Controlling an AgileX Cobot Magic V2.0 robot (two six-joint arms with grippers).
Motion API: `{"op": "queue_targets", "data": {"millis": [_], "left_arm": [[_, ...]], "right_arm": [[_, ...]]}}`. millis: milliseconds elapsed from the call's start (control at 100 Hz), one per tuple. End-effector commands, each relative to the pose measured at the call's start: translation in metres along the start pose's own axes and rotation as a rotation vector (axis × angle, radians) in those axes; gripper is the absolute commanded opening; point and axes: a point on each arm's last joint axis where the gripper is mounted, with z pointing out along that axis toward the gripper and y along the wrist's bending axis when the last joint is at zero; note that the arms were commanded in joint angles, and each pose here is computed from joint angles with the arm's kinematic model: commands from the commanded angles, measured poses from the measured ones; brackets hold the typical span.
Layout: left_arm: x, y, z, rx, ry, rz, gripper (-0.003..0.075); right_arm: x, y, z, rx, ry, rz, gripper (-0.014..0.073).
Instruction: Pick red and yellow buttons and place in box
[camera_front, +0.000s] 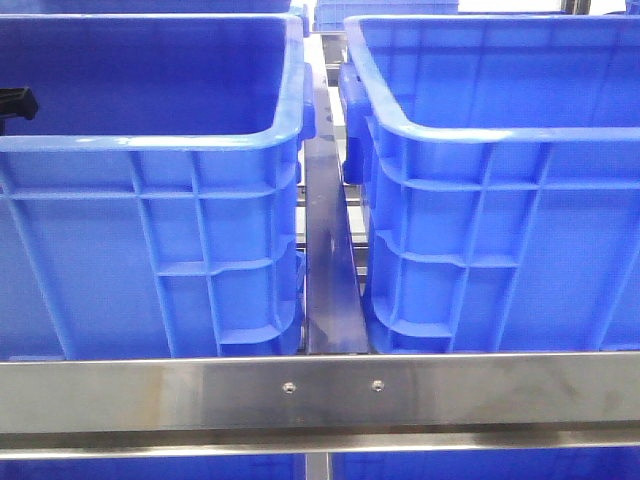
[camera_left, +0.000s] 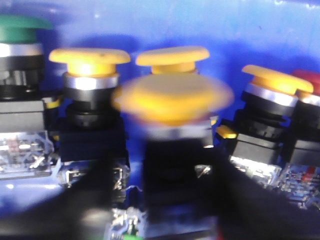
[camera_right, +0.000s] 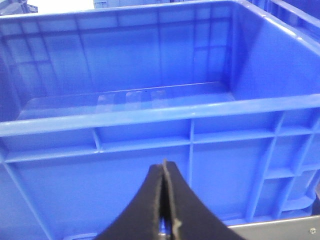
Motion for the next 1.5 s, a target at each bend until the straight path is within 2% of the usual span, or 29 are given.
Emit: {"op": "queue_targets", "data": {"millis": [0, 70, 140, 380, 640, 810, 1070, 1260, 1490], "left_arm": [[-0.011, -0.006, -0.026, 0.022, -0.105, 0.0, 0.0146], [-0.011, -0.006, -0.026, 0.023, -0.109, 0.0, 0.009], [-0.012, -0.006, -0.027, 0.023, -0.118, 0.0, 0.0066], [-0.012, -0.007, -0.037, 0.032, -0.145, 0.018, 0.0062], [-0.004, -0.02, -0.092, 0.08, -0.256, 0.076, 0.0062], [0.021, -0.034, -0.123, 0.114, -0.321, 0.138, 0.0062], [0.07, -0.068, -0.162, 0.231, -0.387, 0.247, 0.0062], [0.103, -0.108, -0.186, 0.399, -0.406, 0.397, 0.0062], [0.141, -0.159, -0.195, 0.558, -0.347, 0.591, 0.0062]], "right_arm": [[-0.014, 0.002, -0.003, -0.016, -0.124, -0.008, -0.007], [-0.014, 0.002, -0.003, -0.016, -0.124, -0.008, -0.007], [-0.014, 0.002, -0.003, -0.016, -0.124, -0.008, -0.007], [-0.014, 0.002, -0.003, -0.016, -0.124, -0.008, -0.007], [-0.014, 0.002, -0.003, -0.016, -0.124, -0.008, -0.007], [-0.014, 0.002, -0.003, -0.016, -0.124, -0.008, -0.007], [-0.014, 0.002, -0.003, -0.016, -0.124, -0.008, -0.007], [-0.015, 0.002, -0.003, -0.016, -0.126, -0.008, -0.007], [-0.015, 0.002, -0.003, -0.017, -0.13, -0.008, -0.007]]}}
